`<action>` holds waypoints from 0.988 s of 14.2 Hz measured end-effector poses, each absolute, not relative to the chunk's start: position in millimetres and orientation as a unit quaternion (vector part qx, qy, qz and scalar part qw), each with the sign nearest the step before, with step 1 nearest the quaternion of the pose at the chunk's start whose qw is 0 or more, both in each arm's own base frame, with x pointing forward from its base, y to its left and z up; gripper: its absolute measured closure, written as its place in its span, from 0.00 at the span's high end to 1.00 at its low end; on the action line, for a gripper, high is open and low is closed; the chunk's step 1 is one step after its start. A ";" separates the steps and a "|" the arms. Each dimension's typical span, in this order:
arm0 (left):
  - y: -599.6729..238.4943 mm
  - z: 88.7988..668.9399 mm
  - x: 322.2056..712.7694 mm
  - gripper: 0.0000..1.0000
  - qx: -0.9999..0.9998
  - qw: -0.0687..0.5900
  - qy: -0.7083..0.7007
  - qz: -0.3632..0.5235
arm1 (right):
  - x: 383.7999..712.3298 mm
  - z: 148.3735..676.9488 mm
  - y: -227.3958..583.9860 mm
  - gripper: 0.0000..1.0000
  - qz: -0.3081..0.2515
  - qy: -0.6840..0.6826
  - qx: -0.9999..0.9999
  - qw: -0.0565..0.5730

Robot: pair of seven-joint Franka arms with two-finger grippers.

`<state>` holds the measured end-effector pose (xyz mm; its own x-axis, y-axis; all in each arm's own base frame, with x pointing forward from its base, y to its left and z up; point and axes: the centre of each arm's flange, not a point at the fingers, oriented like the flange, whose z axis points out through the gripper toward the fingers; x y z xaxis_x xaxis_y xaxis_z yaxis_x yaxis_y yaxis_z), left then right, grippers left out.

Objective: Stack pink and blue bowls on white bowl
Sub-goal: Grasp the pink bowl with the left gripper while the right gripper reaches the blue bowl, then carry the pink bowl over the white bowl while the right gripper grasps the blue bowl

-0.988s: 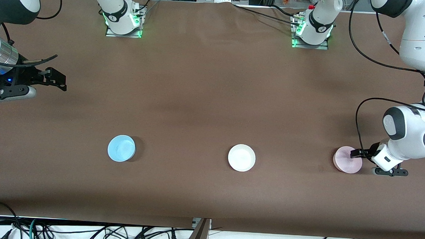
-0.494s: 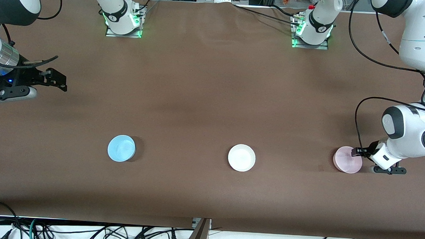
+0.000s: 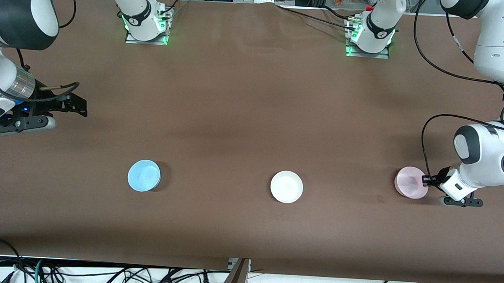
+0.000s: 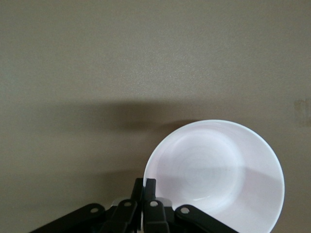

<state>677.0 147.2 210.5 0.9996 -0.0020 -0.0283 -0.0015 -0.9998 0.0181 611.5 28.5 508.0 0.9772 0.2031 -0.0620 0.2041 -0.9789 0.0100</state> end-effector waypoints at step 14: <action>-32.5 303.9 694.3 0.03 0.991 0.074 0.114 0.003 | 687.2 224.9 80.7 0.98 0.011 0.094 0.995 -0.020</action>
